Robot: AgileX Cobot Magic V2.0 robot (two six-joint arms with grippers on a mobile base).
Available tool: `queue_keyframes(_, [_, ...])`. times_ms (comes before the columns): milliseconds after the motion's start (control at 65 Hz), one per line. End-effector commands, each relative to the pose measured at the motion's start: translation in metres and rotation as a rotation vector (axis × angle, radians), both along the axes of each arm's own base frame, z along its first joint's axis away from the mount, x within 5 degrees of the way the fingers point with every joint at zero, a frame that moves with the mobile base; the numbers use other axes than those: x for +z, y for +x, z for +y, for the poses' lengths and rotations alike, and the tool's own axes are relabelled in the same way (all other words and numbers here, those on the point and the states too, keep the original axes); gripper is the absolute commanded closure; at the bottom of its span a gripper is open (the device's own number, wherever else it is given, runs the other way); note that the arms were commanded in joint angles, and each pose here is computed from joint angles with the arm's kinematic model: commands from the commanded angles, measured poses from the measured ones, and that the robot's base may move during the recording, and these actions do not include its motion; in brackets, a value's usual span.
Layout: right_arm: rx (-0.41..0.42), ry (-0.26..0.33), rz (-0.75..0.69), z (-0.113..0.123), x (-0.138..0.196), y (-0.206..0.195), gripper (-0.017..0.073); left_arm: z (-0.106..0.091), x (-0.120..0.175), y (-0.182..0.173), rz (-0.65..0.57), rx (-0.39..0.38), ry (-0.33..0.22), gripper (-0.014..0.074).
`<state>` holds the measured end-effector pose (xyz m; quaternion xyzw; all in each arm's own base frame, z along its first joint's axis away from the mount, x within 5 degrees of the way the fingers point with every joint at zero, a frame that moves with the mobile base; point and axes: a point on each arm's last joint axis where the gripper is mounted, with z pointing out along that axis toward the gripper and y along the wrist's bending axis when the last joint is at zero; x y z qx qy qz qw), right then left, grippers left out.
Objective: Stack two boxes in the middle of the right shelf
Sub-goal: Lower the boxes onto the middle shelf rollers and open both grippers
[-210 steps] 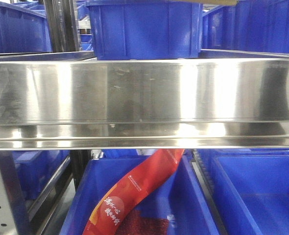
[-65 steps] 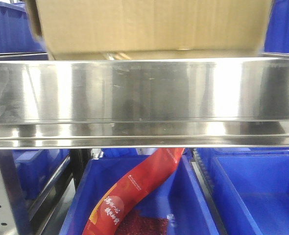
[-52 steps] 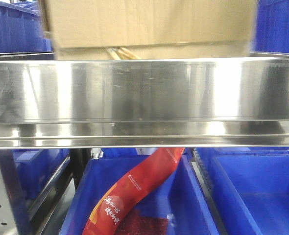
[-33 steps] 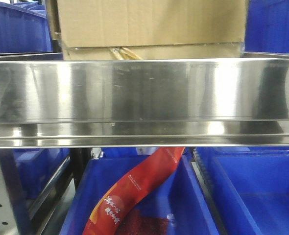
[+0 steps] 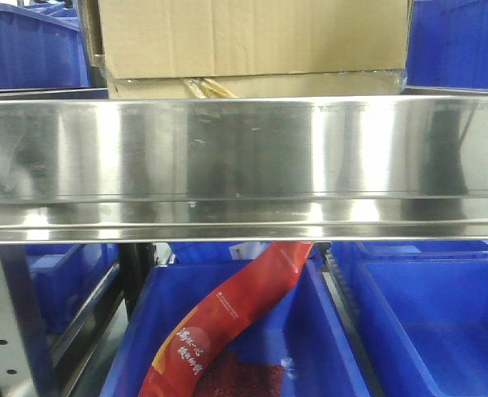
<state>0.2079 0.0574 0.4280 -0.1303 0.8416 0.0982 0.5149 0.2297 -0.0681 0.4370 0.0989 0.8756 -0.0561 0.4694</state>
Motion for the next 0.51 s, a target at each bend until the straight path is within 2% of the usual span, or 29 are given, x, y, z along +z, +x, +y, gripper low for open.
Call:
queue_keyframes(0, [-0.015,-0.006,-0.070,-0.006,-0.017,-0.017,0.0715,0.006,-0.013,-0.021,-0.116,-0.013,-0.031,0.0705])
queue_keyframes(215, [-0.044,0.010,-0.193,-0.020,-0.068,-0.063,0.0715,0.024,-0.055,-0.084,-0.363,-0.043,-0.105,0.0705])
queue_keyframes(492, [-0.066,0.047,-0.340,-0.032,-0.104,-0.109,0.0715,0.041,-0.096,-0.137,-0.488,-0.051,-0.142,0.0705])
